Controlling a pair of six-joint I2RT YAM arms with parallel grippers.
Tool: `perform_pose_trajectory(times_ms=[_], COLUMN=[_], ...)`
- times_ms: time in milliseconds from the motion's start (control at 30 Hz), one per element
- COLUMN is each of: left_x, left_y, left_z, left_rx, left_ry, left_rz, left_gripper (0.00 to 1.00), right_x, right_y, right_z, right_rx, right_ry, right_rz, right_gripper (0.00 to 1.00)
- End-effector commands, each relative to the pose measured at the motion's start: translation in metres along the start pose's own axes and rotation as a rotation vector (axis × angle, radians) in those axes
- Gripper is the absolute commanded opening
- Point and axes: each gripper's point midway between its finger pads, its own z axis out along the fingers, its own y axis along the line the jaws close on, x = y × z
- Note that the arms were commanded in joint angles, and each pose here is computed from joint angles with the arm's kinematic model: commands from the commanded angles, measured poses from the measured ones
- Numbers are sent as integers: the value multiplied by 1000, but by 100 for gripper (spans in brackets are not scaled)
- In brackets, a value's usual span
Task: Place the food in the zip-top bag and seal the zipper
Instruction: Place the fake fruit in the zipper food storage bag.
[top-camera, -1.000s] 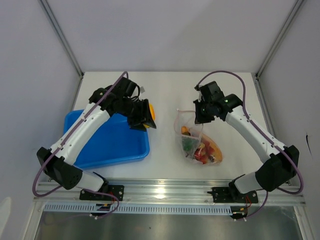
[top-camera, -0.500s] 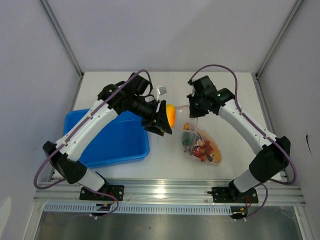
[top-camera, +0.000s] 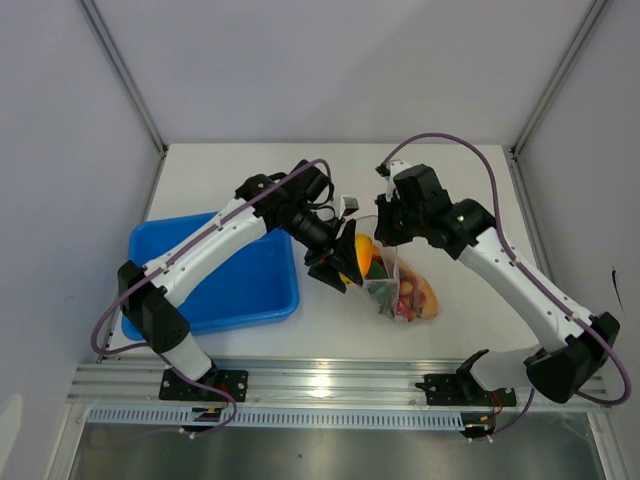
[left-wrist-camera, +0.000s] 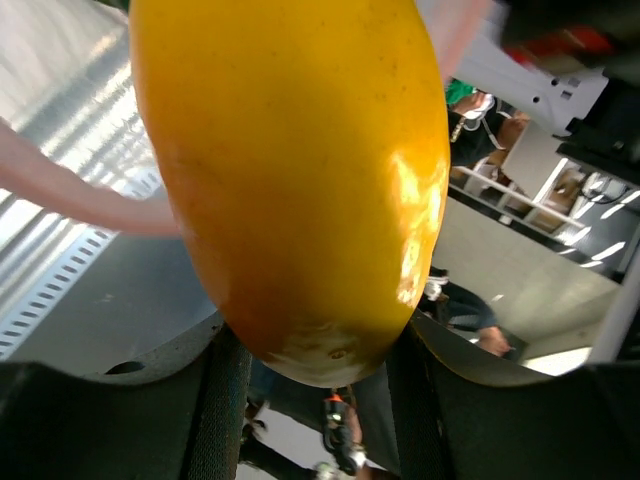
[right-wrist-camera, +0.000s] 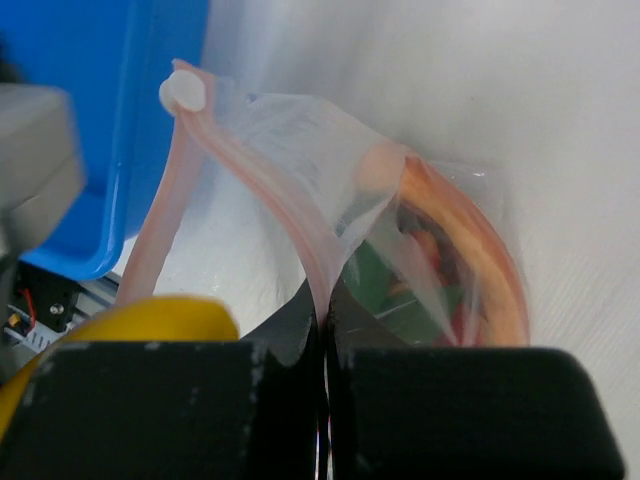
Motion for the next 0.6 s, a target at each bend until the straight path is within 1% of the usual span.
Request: perform_pose_trajectory(times_ms=[0,100,233,267,300,367,400,533,567], left_x=[6,5,8,8,9,10,11,19,19], left_y=[-8,-8,-9,-11,-13,-18,-22,-25,-28], left_z=[2,4,12,12,13,13,12,20,21], left_rx=[53,48,49,53,56,61,61,44,41], left_ry=[47,50,82,85,86,78,73,102,104], left_rz=[-73,-106,-136,-141,-140,-134,-119,-115,-103], left_gripper=[1,1,1,22,32,43,50,52,58], right_x=[-14,-6,5,6,9,11,12,17,17], right_y=[13,17,19,20,20,21,22,22,22], right_z=[-26,-43,-53,-54,-55,-57,-57,-58,-58], right_rx=[-63,-91,-129,-134,-137,-146,-151,-160,-161], right_ry=[-129,-158,-168,-165,-163,-166,-169,-166,-165], right_rz=[-9,-14,-11,-7,0,9,14,18,18], right_gripper=[0,0,0,0,0,0,0,0,0])
